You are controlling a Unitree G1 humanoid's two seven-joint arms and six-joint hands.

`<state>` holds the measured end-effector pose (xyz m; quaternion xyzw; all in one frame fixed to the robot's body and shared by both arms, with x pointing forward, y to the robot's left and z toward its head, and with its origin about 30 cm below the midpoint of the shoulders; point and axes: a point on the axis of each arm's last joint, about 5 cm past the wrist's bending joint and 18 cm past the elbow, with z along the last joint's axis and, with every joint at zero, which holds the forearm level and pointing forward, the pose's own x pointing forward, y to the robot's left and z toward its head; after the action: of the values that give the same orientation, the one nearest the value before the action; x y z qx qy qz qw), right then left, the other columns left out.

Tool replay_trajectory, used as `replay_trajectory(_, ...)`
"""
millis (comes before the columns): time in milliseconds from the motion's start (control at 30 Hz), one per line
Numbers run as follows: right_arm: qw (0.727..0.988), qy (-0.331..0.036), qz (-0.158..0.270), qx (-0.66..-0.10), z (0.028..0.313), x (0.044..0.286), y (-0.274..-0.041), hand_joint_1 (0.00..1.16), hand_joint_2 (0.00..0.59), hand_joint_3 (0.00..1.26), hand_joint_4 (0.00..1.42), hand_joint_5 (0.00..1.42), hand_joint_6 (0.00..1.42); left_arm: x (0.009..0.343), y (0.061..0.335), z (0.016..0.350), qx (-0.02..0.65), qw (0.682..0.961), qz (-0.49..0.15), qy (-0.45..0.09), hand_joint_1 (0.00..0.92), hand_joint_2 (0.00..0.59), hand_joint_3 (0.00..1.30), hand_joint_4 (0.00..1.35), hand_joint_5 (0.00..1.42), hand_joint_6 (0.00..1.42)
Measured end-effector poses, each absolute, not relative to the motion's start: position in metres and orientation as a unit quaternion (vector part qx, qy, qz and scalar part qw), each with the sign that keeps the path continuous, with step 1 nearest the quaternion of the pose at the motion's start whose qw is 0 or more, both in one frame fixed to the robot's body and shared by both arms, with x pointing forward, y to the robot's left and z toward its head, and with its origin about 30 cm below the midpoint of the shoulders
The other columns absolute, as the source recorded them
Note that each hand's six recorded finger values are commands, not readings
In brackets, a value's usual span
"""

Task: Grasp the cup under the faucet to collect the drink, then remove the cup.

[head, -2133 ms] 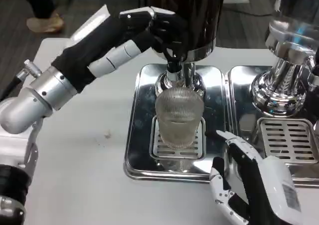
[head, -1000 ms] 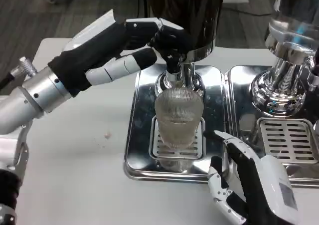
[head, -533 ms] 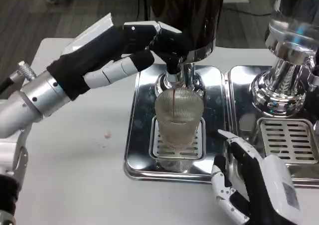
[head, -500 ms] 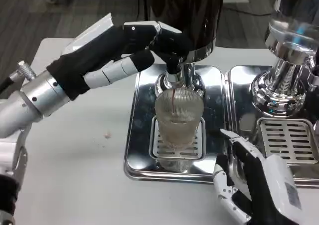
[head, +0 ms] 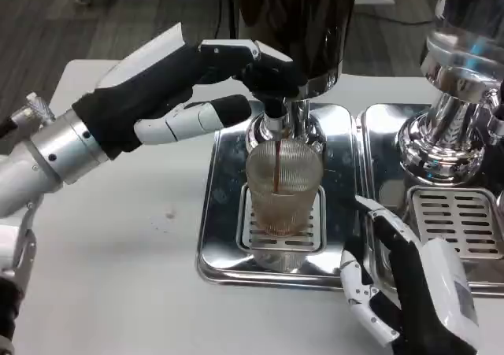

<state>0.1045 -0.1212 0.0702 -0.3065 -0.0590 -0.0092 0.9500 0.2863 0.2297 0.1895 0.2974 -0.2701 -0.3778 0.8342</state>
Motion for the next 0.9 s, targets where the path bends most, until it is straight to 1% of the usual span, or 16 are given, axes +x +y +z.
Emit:
replay_trajectory(100,0.950,-0.058,-0.009,-0.307,0.070,0.105,-0.121,0.45,0.558,0.28,0.20,0.18,0.25,0.286,0.230,0.190,0.298,0.834,-0.378,-0.270,0.000,0.070,0.41,0.41,0.41,0.41)
replay_trajectory(200,0.951,-0.056,-0.009,-0.304,0.070,0.105,-0.121,0.44,0.516,0.27,0.19,0.17,0.25,0.286,0.229,0.189,0.297,0.834,-0.378,-0.270,0.000,0.071,0.41,0.41,0.41,0.41)
replay_trajectory(267,0.955,-0.048,-0.009,-0.293,0.070,0.105,-0.120,0.46,0.437,0.25,0.18,0.17,0.25,0.285,0.229,0.189,0.297,0.834,-0.378,-0.270,0.000,0.071,0.41,0.41,0.41,0.41)
replay_trajectory(300,0.956,-0.047,-0.009,-0.291,0.070,0.105,-0.120,0.46,0.428,0.24,0.17,0.17,0.25,0.285,0.229,0.189,0.297,0.834,-0.378,-0.270,0.000,0.071,0.41,0.41,0.41,0.41)
replay_trajectory(333,0.956,-0.047,-0.008,-0.289,0.071,0.106,-0.120,0.47,0.368,0.18,0.17,0.17,0.25,0.285,0.229,0.189,0.297,0.834,-0.378,-0.270,0.000,0.073,0.41,0.41,0.41,0.41)
replay_trajectory(367,0.957,-0.047,-0.008,-0.287,0.071,0.106,-0.120,0.48,0.325,0.15,0.15,0.18,0.27,0.285,0.229,0.188,0.296,0.835,-0.377,-0.270,0.000,0.074,0.41,0.41,0.41,0.41)
replay_trajectory(400,0.958,-0.047,-0.007,-0.284,0.071,0.107,-0.119,0.48,0.304,0.13,0.14,0.18,0.28,0.285,0.229,0.188,0.296,0.835,-0.377,-0.270,0.000,0.075,0.41,0.41,0.41,0.41)
replay_trajectory(467,0.958,-0.047,-0.006,-0.282,0.072,0.108,-0.120,0.49,0.285,0.10,0.12,0.18,0.29,0.285,0.230,0.188,0.295,0.836,-0.376,-0.270,0.000,0.076,0.41,0.41,0.41,0.41)
replay_trajectory(533,0.958,-0.049,-0.005,-0.281,0.072,0.110,-0.119,0.49,0.253,0.02,0.06,0.18,0.30,0.284,0.230,0.187,0.294,0.836,-0.376,-0.270,0.000,0.077,0.41,0.41,0.41,0.41)
replay_trajectory(633,0.960,-0.046,-0.001,-0.278,0.073,0.112,-0.119,0.49,0.238,0.00,0.00,0.15,0.31,0.284,0.230,0.187,0.294,0.836,-0.376,-0.270,0.000,0.077,0.41,0.41,0.41,0.41)
replay_trajectory(667,0.961,-0.043,0.001,-0.274,0.074,0.114,-0.119,0.49,0.230,0.00,0.00,0.14,0.31,0.284,0.230,0.187,0.294,0.836,-0.376,-0.270,0.000,0.077,0.41,0.41,0.41,0.41)
replay_trajectory(900,0.965,-0.035,0.012,-0.260,0.078,0.127,-0.115,0.49,0.220,0.00,0.00,0.13,0.31,0.284,0.229,0.187,0.294,0.836,-0.376,-0.271,0.000,0.077,0.41,0.41,0.41,0.41)
